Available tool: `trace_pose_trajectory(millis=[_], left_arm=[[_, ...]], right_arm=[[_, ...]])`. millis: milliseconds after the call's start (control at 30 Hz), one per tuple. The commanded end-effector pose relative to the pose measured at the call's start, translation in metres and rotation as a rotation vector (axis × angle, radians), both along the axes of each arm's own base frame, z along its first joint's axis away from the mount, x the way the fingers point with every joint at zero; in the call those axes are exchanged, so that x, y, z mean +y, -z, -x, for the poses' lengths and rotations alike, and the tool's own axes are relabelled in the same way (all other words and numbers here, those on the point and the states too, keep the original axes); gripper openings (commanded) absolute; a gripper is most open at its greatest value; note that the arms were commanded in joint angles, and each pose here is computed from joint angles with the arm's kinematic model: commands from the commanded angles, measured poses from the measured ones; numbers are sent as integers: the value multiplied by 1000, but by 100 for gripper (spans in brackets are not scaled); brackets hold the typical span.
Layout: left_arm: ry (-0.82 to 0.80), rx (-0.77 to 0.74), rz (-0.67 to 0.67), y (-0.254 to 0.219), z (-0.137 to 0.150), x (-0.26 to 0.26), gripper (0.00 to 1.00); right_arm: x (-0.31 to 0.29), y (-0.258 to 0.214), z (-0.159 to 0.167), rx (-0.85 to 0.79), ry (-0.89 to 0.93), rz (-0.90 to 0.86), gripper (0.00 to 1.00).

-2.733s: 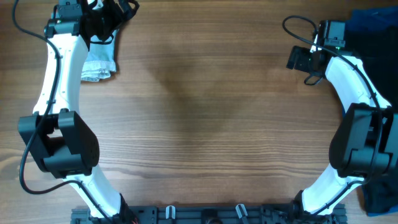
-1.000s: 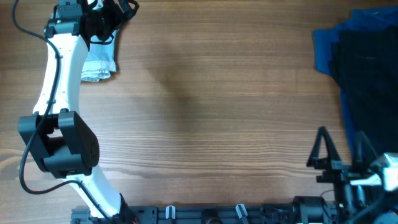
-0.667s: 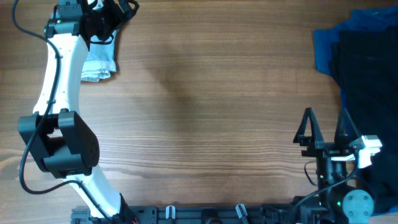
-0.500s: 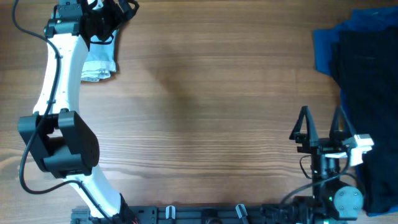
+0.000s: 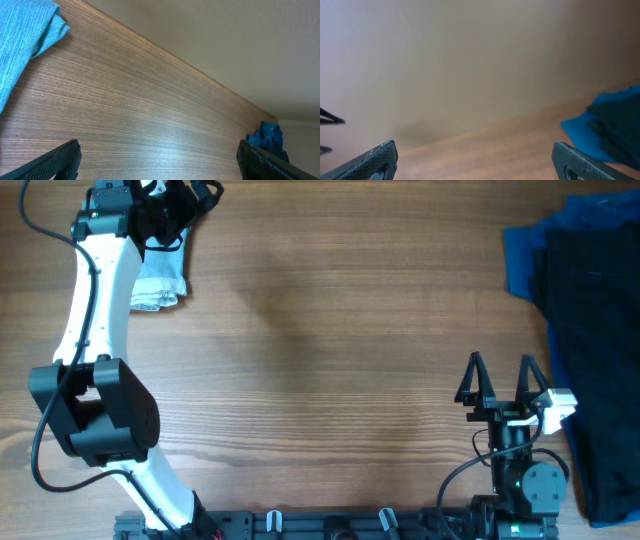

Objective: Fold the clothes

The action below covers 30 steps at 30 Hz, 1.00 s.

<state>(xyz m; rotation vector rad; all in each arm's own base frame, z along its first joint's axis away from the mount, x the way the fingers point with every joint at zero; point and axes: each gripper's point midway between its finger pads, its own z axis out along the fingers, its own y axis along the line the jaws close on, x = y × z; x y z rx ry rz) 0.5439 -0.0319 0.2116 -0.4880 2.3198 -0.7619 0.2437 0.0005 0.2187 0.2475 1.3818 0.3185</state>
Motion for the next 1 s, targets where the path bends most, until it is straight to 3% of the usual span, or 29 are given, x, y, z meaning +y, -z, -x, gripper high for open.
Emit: trace_pose_trajectory(millis=[0, 200, 967], left_arm=[[3, 9, -9, 7, -1, 0, 100], [3, 9, -9, 7, -1, 0, 100], [3, 9, -9, 7, -1, 0, 100]], right_arm=[[-1, 15, -1, 55, 10, 25, 100], [-1, 43, -3, 169, 13, 54, 100], [-1, 45, -4, 177, 15, 53, 100]])
